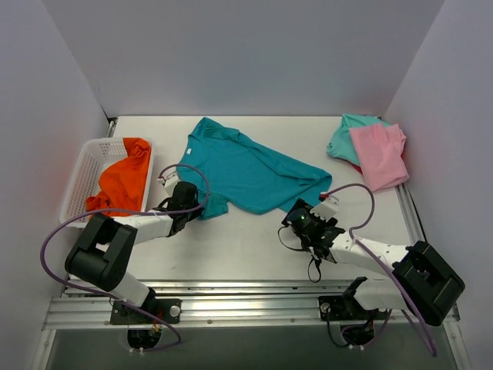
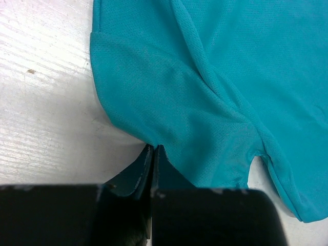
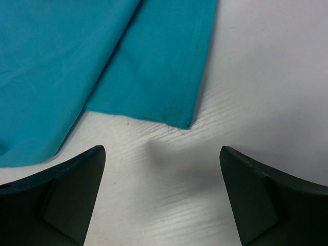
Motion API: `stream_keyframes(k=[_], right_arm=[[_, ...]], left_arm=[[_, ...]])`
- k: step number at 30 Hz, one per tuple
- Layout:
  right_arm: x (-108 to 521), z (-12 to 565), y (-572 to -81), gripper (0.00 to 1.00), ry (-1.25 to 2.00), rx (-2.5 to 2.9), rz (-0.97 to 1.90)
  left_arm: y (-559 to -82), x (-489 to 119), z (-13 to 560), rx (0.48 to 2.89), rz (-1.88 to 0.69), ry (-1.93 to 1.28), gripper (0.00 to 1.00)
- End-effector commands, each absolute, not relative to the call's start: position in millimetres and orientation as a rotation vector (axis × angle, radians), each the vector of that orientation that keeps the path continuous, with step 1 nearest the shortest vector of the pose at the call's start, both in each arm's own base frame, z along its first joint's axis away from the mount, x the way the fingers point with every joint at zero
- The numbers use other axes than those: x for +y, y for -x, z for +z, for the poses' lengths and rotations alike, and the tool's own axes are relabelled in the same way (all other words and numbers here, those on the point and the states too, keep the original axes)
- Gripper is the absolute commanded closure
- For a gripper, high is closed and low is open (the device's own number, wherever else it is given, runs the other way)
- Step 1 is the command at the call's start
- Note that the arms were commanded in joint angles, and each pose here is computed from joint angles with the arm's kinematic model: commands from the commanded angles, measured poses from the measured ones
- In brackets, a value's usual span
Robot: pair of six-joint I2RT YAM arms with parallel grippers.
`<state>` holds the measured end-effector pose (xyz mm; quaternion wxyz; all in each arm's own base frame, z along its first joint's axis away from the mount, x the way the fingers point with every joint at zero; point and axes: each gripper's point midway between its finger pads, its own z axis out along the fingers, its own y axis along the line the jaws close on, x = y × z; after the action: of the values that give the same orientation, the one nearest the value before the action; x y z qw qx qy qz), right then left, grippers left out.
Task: Fold and stack the t-shirts
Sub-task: Flatten out the tshirt
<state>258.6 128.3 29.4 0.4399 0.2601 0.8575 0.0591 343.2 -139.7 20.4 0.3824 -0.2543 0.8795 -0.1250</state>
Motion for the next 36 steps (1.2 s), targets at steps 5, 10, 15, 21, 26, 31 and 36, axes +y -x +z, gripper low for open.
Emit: stream_keyframes(k=[5,10,15,21,26,31,36], right_arm=[[101,30,-278,0.11,-0.706,2.098,0.027],[112,20,-286,0.12,-0.699,2.117,0.054],[122,6,-289,0.14,-0.688,2.157,0.068],[121,2,-289,0.25,-0.676,2.165,0.064],[121,1,-288,0.66,-0.678,2.164,0.071],[120,-4,-288,0.95,-0.681,2.173,0.081],[120,4,-289,1.0,-0.673,2.156,0.098]], left_arm=[[-317,-128,-13,2.381,-0.236,0.62,0.98],[-317,-126,-13,2.378,-0.239,0.624,0.98],[-319,-126,-13,2.378,-0.241,0.623,0.98],[-321,-127,-18,2.384,-0.241,0.627,0.98],[-319,-127,-21,2.392,-0.241,0.624,0.98],[-319,-128,-24,2.395,-0.243,0.621,0.98],[-323,-129,-22,2.386,-0.249,0.607,0.98]])
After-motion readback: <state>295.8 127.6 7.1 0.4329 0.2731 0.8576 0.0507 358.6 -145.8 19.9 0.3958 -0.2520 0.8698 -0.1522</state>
